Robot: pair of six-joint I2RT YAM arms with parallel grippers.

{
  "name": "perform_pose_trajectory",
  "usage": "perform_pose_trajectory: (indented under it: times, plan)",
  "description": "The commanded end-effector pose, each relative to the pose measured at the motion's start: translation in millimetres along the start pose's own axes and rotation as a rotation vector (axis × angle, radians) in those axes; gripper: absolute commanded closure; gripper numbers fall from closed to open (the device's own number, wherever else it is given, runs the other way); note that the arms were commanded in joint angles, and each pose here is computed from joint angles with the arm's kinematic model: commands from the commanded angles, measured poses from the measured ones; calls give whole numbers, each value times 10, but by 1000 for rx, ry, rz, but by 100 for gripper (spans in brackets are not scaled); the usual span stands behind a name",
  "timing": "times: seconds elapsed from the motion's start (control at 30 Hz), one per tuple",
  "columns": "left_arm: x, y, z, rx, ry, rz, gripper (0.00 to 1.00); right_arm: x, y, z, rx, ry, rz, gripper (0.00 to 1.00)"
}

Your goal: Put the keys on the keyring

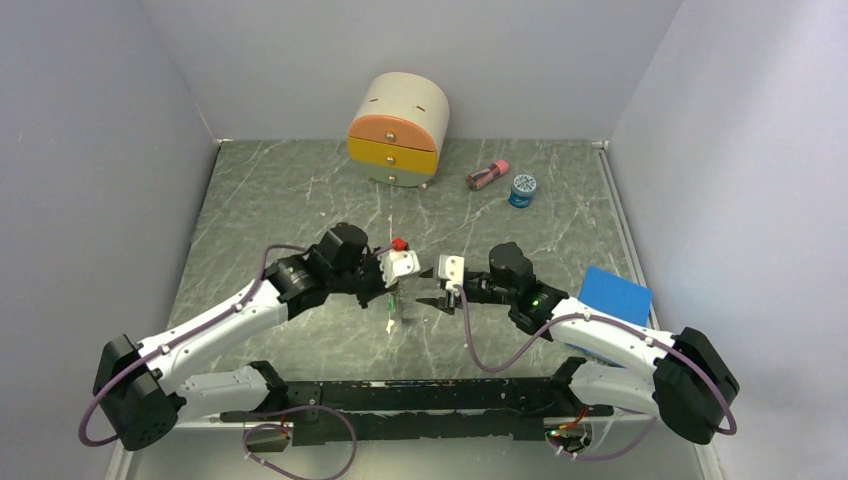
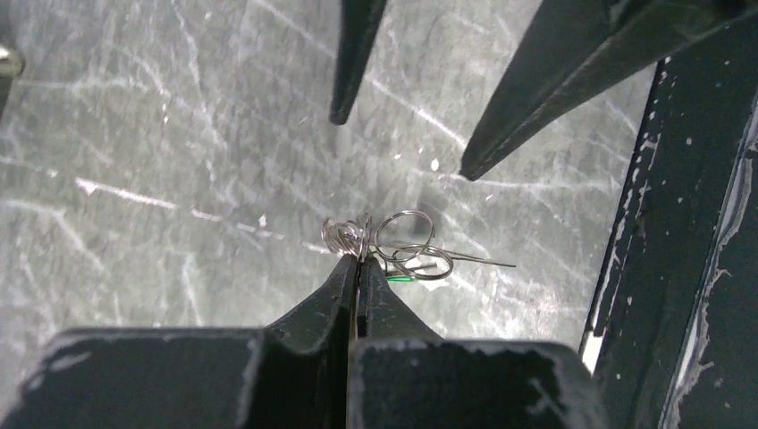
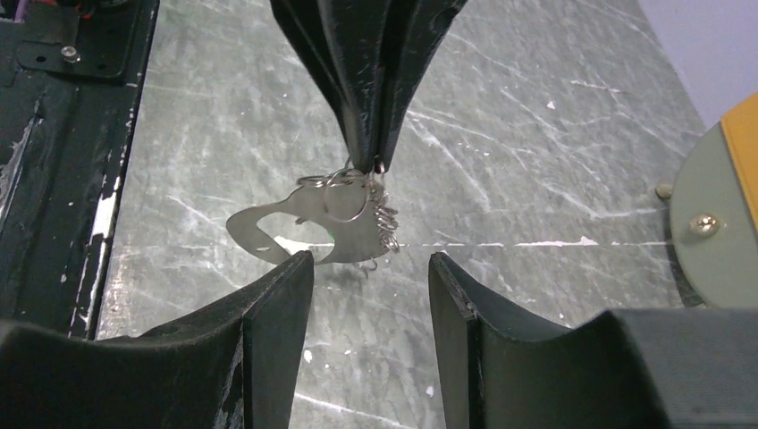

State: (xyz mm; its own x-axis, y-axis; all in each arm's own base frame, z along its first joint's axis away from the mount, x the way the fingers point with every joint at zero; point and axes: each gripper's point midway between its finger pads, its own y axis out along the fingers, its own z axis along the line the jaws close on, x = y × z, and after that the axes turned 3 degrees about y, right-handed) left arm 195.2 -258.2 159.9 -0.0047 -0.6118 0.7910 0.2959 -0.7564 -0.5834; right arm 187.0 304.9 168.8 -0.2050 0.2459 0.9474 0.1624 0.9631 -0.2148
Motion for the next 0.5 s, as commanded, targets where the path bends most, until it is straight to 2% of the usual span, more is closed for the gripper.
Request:
perform_pose_trajectory:
  times: [0.0, 0.13, 0.27, 0.4, 0.47]
  plan:
    - [-5, -201, 122, 39, -21, 142, 97, 236, 6, -97, -34, -37, -83, 46]
    - [-136, -330, 169, 62, -84, 295, 97, 252, 25, -100, -38, -30, -106, 47]
    - [-266, -457, 237, 112, -102, 396, 97, 259, 45, -95, -40, -20, -128, 47]
    - [-305, -539, 327, 173, -110, 446, 97, 229, 59, -90, -39, -15, -131, 47]
    - [-303, -473, 352, 181, -112, 433, 97, 210, 64, -84, -39, -9, -130, 47]
